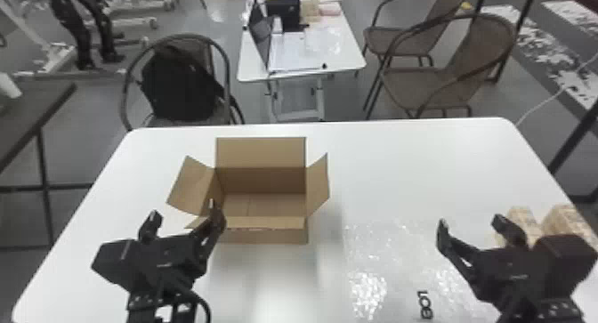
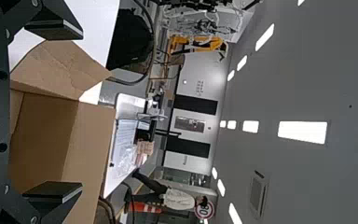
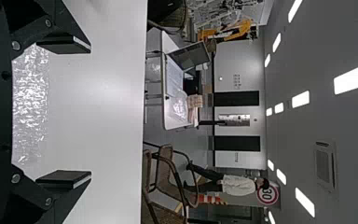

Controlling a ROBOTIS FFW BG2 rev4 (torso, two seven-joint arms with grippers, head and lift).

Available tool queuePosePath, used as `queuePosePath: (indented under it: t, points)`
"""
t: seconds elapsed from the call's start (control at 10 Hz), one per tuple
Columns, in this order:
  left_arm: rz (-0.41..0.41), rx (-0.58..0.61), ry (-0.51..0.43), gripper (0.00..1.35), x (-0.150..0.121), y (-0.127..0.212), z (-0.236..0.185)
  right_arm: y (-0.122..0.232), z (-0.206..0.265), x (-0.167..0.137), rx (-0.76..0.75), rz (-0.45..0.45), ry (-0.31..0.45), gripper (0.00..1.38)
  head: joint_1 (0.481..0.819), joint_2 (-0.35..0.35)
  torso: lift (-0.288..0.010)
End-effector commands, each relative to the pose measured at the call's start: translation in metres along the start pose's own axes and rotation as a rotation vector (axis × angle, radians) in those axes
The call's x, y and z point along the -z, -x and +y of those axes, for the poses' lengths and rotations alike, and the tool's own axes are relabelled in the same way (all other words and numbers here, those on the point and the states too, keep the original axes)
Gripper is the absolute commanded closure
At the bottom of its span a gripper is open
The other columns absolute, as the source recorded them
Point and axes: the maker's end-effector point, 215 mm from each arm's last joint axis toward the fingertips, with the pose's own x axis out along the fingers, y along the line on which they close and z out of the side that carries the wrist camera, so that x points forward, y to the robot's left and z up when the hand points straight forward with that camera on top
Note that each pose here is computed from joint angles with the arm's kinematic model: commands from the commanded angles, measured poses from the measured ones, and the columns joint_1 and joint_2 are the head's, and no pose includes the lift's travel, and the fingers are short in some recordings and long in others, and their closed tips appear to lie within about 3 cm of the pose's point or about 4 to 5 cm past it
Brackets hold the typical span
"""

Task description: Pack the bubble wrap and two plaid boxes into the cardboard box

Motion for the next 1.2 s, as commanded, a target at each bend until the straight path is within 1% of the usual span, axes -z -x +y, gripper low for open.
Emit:
queuePosePath:
  t: [0.0, 0.5, 0.7, 0.8, 0.9, 1.1]
  points:
    - [0.0, -0.003, 0.005, 0.16, 0.0, 0.0, 0.0, 0.0, 0.0, 0.0, 0.0, 0.0, 0.001, 0.32, 0.695, 0.108, -0.071]
    - [0.003, -0.004, 0.006, 0.16, 0.001, 0.0, 0.001, 0.0, 0.0, -0.001, 0.0, -0.002, 0.003, 0.32, 0.695, 0.109, -0.071]
    - [0.029, -0.008, 0.012, 0.15, 0.005, -0.008, 0.014, -0.001, 0.001, -0.002, -0.001, -0.003, -0.001, 0.32, 0.695, 0.11, -0.071]
    - [0.034, -0.01, 0.004, 0.16, 0.002, -0.016, 0.027, -0.002, 0.002, -0.003, -0.003, -0.005, -0.001, 0.32, 0.695, 0.115, -0.071]
    - [0.07, 0.001, 0.012, 0.16, 0.005, -0.027, 0.041, -0.003, 0.004, -0.005, -0.008, -0.007, 0.0, 0.32, 0.695, 0.128, -0.071]
    - [0.198, 0.065, 0.016, 0.15, 0.025, -0.046, 0.067, -0.006, 0.009, -0.005, -0.028, -0.007, 0.0, 0.32, 0.695, 0.152, -0.071]
